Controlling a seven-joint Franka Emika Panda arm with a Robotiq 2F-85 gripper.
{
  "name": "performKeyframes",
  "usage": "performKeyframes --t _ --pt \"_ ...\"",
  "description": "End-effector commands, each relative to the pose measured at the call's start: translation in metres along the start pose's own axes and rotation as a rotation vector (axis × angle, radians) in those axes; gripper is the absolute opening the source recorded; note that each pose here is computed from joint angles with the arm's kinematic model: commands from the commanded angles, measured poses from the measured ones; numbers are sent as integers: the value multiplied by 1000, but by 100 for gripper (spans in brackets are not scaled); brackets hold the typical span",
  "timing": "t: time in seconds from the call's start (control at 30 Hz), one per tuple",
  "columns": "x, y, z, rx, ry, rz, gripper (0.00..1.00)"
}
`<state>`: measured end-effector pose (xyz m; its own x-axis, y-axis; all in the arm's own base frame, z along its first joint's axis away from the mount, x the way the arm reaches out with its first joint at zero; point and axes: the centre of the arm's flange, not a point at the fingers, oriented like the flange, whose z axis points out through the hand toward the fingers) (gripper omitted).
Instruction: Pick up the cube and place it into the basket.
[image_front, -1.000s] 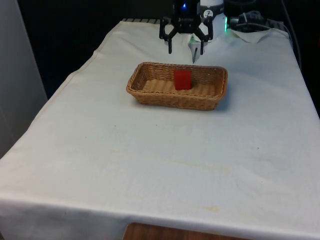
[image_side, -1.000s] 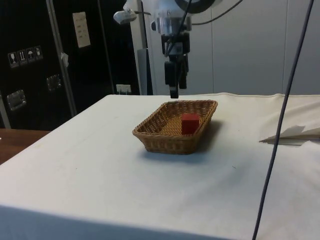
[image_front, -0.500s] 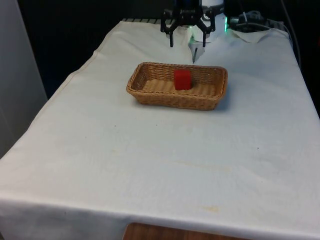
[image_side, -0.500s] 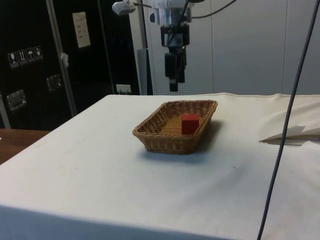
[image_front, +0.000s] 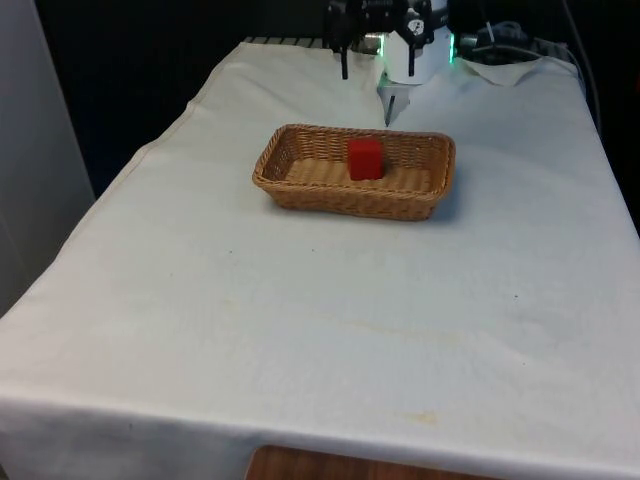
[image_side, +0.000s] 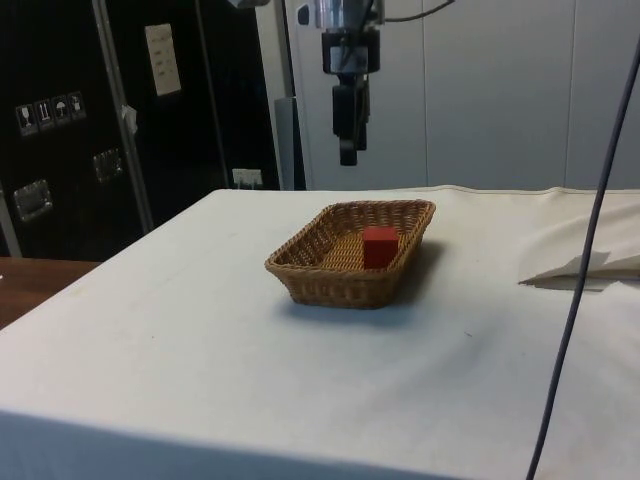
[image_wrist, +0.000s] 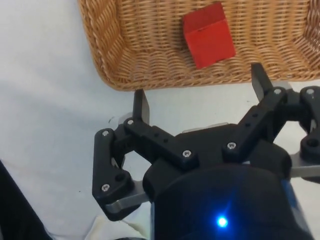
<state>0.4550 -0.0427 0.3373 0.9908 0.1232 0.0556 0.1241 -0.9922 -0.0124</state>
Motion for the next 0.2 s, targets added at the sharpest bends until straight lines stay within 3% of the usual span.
performKeyframes --t 0.0,0.17 --pt "-1 0 -3 -7 -3 -6 100" --pt "-1 0 -7 -1 1 -10 100"
